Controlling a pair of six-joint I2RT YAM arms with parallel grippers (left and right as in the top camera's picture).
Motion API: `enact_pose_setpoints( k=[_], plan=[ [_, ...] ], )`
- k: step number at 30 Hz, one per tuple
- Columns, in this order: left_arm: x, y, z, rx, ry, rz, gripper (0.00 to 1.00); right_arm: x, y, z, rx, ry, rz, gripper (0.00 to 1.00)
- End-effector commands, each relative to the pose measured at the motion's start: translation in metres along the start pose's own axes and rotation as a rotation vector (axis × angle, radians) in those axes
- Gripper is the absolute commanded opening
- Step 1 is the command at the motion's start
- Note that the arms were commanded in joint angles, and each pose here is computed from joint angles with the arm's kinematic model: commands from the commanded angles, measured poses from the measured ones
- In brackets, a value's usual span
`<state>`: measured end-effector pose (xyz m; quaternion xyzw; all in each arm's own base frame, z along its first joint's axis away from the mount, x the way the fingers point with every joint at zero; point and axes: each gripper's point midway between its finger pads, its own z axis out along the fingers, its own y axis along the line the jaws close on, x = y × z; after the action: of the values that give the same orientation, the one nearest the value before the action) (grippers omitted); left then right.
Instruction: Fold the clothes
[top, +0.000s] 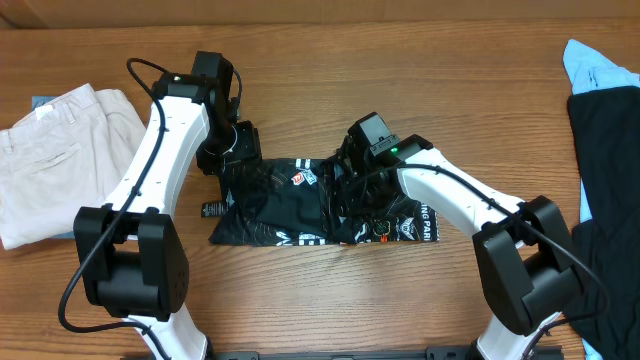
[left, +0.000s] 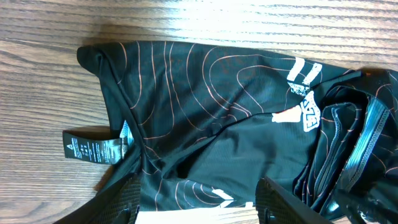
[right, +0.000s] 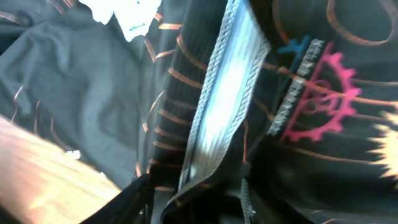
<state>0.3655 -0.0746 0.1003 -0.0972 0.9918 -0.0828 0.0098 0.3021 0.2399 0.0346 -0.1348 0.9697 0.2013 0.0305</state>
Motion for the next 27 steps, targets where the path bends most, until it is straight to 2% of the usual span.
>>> enact_pose_setpoints(
  k=[1,6,8,9,12,15,17,22,27],
  plan=[
    [-0.002,-0.001,-0.003,-0.003,-0.011,0.023,0.63,-0.019,0.004,-0.01,0.014,-0.068,-0.02,0.49],
    [0.0,0.0,-0.003,-0.006,-0.003,0.022,0.64,-0.02,0.022,-0.01,-0.075,-0.068,-0.073,0.51],
    [0.005,0.002,-0.003,-0.014,0.018,0.039,0.66,-0.025,0.021,-0.012,-0.062,-0.09,-0.1,0.57],
    [0.008,0.005,-0.003,-0.032,0.027,0.05,0.68,-0.032,0.015,-0.018,-0.037,-0.104,-0.09,0.61],
    [0.007,0.014,-0.003,-0.082,0.024,0.064,0.76,-0.039,0.013,-0.034,-0.037,-0.103,-0.103,0.62],
    [0.012,0.022,0.003,-0.115,0.04,0.065,0.78,-0.043,0.012,-0.061,-0.025,-0.078,-0.151,0.64],
    [0.018,0.025,0.009,-0.121,0.062,0.064,0.78,-0.047,0.0,-0.075,0.032,-0.082,-0.119,0.68],
    [0.035,0.04,0.039,-0.152,0.11,0.137,0.84,-0.053,-0.033,-0.091,0.073,-0.094,-0.012,0.69],
    [0.044,0.048,0.071,-0.147,0.106,0.136,0.85,-0.051,-0.037,-0.092,0.076,-0.088,0.0,0.69]
  ],
)
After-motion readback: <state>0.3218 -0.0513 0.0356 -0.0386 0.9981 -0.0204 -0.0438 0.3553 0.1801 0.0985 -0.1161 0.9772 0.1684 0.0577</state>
